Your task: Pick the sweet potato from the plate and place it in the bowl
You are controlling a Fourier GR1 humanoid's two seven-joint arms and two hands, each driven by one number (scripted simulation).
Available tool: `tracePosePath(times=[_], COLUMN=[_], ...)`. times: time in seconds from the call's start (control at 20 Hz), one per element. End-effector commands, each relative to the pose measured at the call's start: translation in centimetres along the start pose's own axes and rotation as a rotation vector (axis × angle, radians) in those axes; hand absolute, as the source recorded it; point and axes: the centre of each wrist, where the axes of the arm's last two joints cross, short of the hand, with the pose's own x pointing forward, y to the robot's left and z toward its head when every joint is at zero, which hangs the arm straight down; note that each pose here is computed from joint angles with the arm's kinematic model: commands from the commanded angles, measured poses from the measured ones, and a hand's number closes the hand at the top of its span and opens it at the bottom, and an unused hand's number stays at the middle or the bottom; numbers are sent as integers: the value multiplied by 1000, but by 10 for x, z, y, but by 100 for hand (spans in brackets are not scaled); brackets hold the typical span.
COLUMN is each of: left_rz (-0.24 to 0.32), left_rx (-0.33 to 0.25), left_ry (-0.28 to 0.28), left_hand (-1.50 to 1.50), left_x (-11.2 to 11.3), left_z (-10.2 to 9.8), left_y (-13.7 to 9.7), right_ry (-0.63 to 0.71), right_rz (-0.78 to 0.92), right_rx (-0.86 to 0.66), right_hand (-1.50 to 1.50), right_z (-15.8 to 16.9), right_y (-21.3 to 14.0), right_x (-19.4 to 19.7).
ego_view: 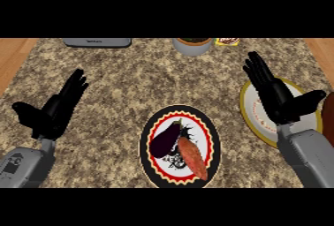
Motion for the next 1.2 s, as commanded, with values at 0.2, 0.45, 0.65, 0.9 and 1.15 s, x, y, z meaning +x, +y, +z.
tracePosePath(times=[0.2,0.45,0.65,0.9,1.15], left_rz=[-9,8,9,7,2], left_rx=[45,76,64,60,70], left_ry=[-50,-23,-19,-13,-16], left_hand=[0,0,0,0,0], left_x=[-3,-2,12,14,17], left_z=[2,7,16,17,24], left_y=[-31,-52,-56,-75,-81], right_ry=[156,-13,-163,-234,-124], right_rz=[125,186,36,147,358], right_rx=[630,206,217,175,138], right_hand=[150,-150,-150,-150,-150], right_z=[39,80,127,128,104], right_y=[112,115,128,98,89], right_x=[-21,-41,-46,-3,44])
